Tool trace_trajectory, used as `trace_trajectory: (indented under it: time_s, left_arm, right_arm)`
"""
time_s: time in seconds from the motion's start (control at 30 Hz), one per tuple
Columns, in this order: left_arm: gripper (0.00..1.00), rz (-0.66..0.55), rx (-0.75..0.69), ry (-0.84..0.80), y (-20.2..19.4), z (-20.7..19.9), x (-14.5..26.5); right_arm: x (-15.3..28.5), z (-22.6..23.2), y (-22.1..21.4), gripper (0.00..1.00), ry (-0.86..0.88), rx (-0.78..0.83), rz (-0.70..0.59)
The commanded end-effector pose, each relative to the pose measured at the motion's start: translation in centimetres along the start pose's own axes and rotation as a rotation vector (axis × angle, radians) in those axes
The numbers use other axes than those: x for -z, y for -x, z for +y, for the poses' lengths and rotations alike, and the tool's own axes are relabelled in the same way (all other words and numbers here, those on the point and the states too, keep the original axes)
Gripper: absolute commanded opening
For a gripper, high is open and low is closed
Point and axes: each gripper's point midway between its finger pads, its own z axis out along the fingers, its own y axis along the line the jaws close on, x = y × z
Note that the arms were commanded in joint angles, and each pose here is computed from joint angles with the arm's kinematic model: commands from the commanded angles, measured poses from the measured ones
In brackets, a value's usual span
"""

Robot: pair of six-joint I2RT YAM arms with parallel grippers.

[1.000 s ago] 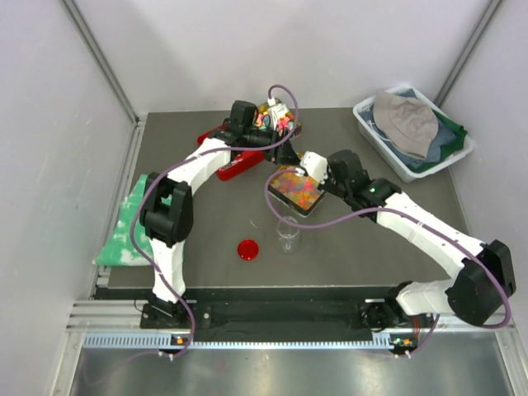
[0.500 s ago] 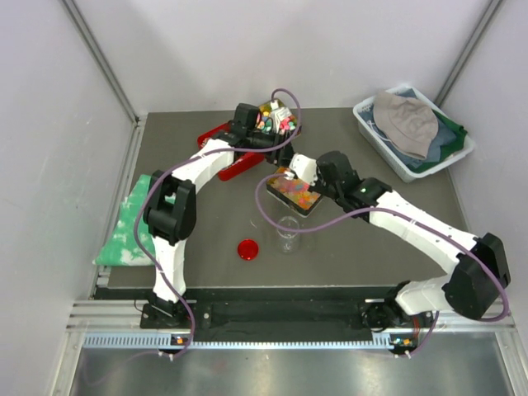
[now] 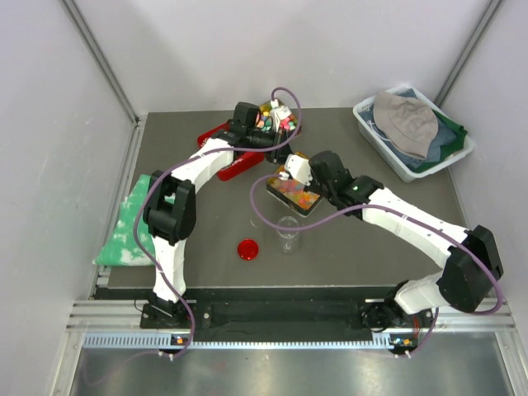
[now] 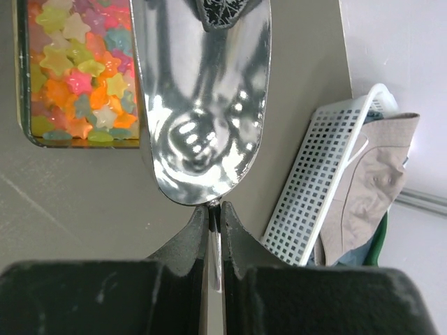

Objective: Pack the candies
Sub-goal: Pick up the spatula from the center of the board.

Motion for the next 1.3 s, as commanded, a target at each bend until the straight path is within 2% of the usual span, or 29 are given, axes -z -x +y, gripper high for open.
trace_trajectory:
  time_s: [0.0, 0.07, 0.13, 0.23, 0.37, 0.5, 0.6, 0.63, 0.93, 1.13, 1.27]
  left_arm:
    - [0.04, 0.005, -0.038, -0.030, 0.6, -1.3, -0.1]
    - [0.00, 0.007, -0.042, -0.032, 0.6, -1.5, -0.1]
    - [0.00, 0.010, -0.041, -0.035, 0.5, -1.5, -0.1]
    - [0.00, 0.015, -0.042, -0.042, 0.3, -1.6, 0.0]
    - [0.00, 0.017, -0.063, -0.073, 0.5, -2.6, 0.3]
    - [0.00, 0.014, -0.111, -0.109, 1.1, -3.9, 1.3]
    - [0.00, 0.011, -0.138, -0.142, 1.6, -5.0, 2.2]
    - [0.00, 0.013, -0.143, -0.153, 1.6, -5.3, 2.3]
    - [0.00, 0.011, -0.196, -0.289, 1.7, -8.6, 3.8]
    - [0.00, -0.011, -0.191, -0.335, 2.1, -9.6, 4.2]
    - [0.00, -0.013, -0.180, -0.353, 2.3, -10.1, 4.2]
  right_arm:
    - [1.1, -3.5, 3.6, 0.00, -0.118, -0.058, -0.102]
    - [1.2, -3.7, 3.6, 0.00, -0.123, -0.059, -0.101]
    - [1.3, -3.7, 3.8, 0.02, -0.122, -0.059, -0.109]
    - [1.8, -3.3, 3.9, 0.13, -0.089, -0.056, -0.127]
    - [2.7, -2.3, 3.8, 0.43, -0.021, -0.045, -0.149]
    - [4.6, -1.9, 3.4, 0.58, 0.057, -0.051, -0.198]
    - [6.0, -2.0, 2.9, 0.59, 0.147, -0.081, -0.247]
    - [7.1, -1.9, 3.5, 0.59, 0.187, -0.091, -0.304]
    - [8.9, 0.6, 2.2, 0.52, 0.392, -0.112, -0.376]
    - [8.7, 1.7, 2.8, 0.50, 0.418, -0.171, -0.434]
    - [8.2, 1.4, 3.1, 0.43, 0.386, -0.200, -0.450]
